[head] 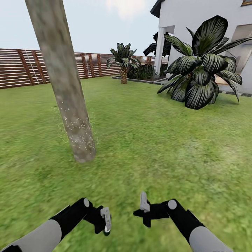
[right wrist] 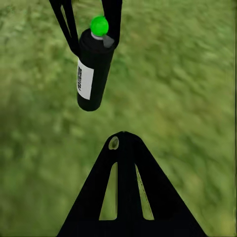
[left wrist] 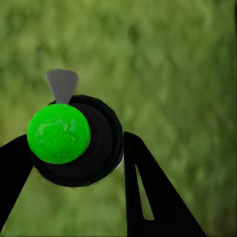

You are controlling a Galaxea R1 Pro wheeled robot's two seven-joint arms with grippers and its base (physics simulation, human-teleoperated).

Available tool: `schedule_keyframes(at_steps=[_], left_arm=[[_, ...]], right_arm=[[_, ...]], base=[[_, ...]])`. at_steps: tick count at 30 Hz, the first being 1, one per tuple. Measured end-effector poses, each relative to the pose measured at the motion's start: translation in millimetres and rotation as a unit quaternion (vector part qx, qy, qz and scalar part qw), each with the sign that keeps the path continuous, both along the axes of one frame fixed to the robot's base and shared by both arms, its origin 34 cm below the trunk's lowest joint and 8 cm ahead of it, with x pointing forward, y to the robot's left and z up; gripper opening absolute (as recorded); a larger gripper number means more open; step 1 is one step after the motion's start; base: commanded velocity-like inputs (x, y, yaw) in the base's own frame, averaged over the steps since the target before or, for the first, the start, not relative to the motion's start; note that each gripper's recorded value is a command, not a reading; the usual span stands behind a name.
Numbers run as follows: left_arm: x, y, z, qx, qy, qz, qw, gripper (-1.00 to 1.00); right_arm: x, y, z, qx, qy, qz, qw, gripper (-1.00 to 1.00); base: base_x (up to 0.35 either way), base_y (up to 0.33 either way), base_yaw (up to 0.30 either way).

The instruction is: In the garden, pick up the pesticide atomizer on the floor and spray pesticide onto both trees until each tree trunk is fully covered.

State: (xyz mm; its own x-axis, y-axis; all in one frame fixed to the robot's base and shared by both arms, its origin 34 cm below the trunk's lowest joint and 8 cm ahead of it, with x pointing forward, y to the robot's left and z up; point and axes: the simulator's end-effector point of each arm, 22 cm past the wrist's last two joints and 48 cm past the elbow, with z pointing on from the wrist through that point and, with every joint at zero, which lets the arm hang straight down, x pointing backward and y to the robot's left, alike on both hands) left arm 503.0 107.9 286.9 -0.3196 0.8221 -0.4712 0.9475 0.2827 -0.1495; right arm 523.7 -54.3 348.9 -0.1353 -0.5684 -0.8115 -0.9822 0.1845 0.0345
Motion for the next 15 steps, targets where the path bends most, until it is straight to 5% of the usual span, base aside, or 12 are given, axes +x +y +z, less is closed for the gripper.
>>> schedule_keyframes(at_steps=[15], left_arm=[[-2, -62, 22, -0.091, -0.034, -0.038, 0.9946, -1.00]], right_arm=[[7, 18, 12, 0.013, -0.009, 0.007, 0.9999, -1.00]], base=[[0.000, 0.000, 0.000]])
